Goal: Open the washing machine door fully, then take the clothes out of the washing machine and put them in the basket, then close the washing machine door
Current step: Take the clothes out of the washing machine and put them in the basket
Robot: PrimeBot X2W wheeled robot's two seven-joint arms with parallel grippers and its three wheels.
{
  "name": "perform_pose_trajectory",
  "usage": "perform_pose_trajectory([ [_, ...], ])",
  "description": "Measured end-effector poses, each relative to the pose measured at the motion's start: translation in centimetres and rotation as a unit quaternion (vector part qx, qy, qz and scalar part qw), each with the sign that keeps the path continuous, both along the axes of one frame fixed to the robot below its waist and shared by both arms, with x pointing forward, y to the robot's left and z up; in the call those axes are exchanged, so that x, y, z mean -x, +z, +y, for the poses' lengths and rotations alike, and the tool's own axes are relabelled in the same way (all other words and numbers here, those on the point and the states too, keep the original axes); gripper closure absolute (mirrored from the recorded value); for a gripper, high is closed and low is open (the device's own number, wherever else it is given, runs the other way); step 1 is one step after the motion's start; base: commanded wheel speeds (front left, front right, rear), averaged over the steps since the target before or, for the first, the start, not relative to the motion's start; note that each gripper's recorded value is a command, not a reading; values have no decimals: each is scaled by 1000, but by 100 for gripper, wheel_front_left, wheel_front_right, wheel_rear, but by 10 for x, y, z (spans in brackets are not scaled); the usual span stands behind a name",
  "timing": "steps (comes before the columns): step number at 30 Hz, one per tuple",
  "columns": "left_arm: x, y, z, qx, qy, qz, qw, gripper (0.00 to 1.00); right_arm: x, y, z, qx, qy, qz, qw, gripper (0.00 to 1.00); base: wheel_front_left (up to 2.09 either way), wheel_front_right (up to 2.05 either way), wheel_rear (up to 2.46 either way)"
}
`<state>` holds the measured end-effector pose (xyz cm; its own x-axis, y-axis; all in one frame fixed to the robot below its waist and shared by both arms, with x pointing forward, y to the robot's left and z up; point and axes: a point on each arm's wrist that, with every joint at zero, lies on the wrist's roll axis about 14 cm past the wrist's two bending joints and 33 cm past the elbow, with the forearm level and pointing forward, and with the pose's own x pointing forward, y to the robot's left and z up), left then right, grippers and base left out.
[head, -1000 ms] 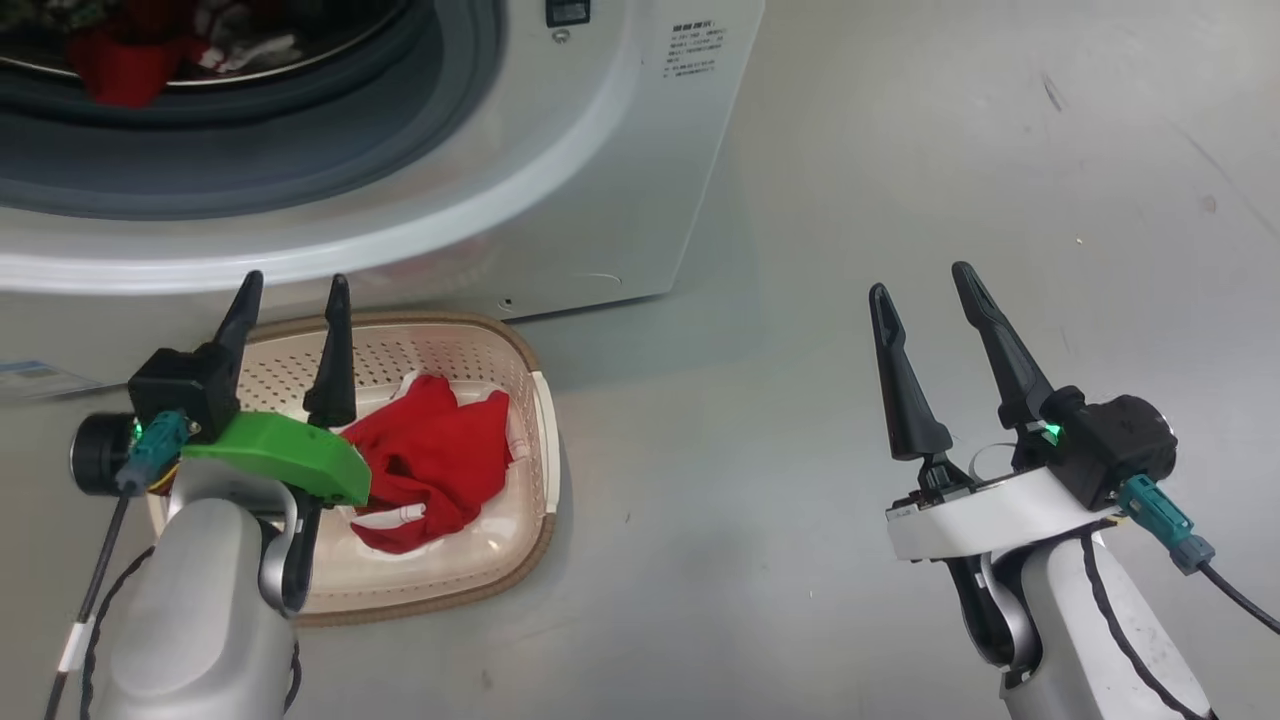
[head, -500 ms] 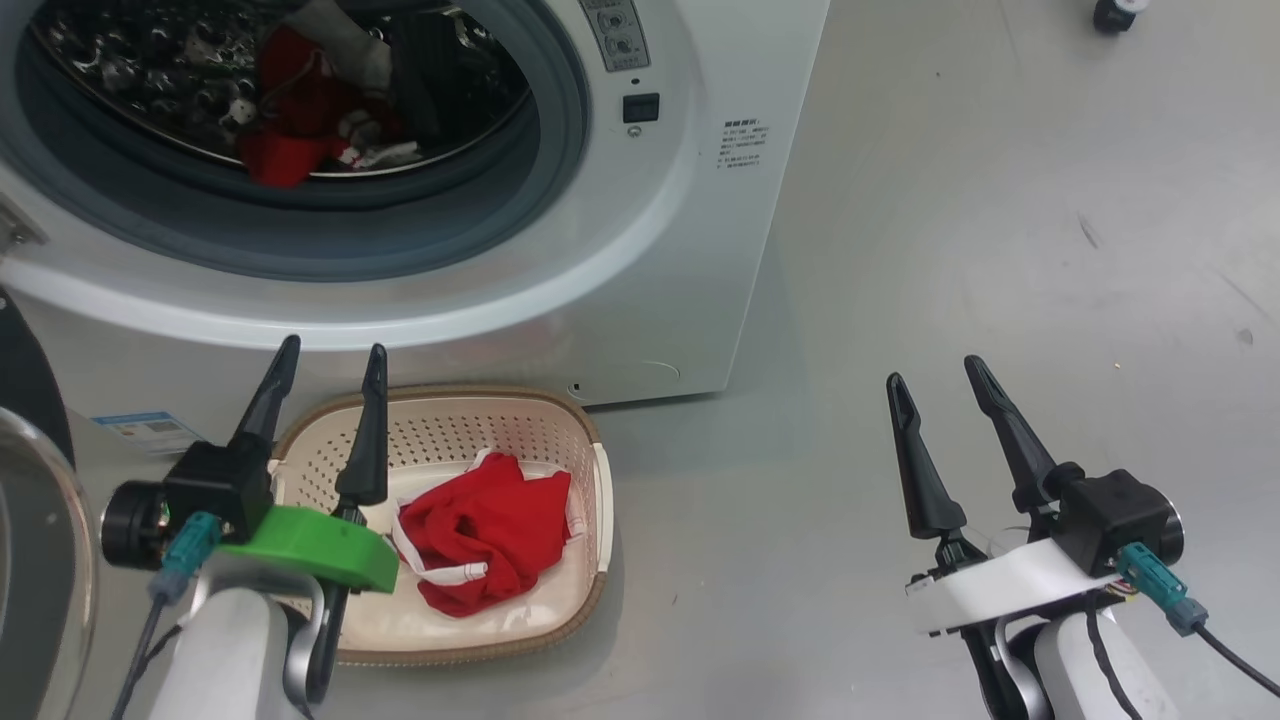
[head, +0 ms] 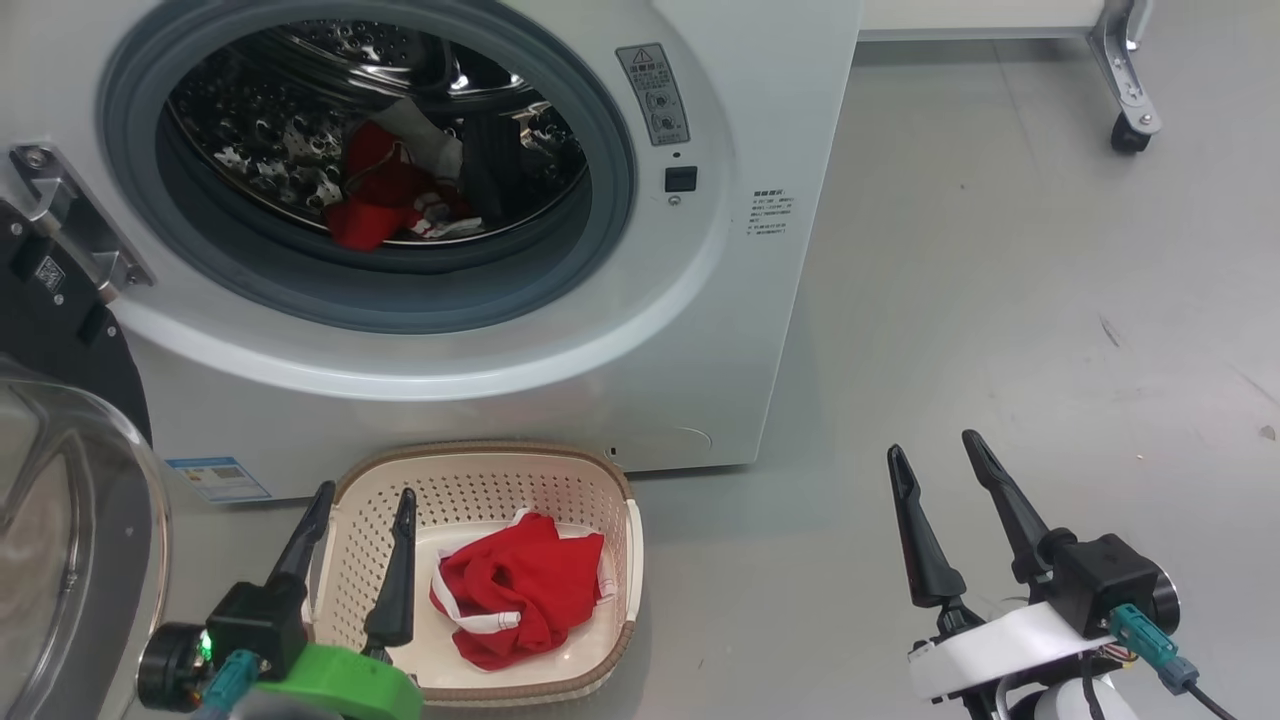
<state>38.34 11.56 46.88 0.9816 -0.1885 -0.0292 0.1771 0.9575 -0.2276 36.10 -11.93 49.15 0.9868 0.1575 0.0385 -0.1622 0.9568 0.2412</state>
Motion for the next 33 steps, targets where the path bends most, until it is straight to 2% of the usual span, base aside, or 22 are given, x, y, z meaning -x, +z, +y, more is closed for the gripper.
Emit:
perform_pose_trajectory([
  [14,18,11,2,6,10,-14,1000,0,9,0,4,0,5,0,1000,0,0,0,0],
  [33,20,17,-3,9,9,-16,1000,0,5,2,5,-1,6,-2,1000,0,0,0,0],
])
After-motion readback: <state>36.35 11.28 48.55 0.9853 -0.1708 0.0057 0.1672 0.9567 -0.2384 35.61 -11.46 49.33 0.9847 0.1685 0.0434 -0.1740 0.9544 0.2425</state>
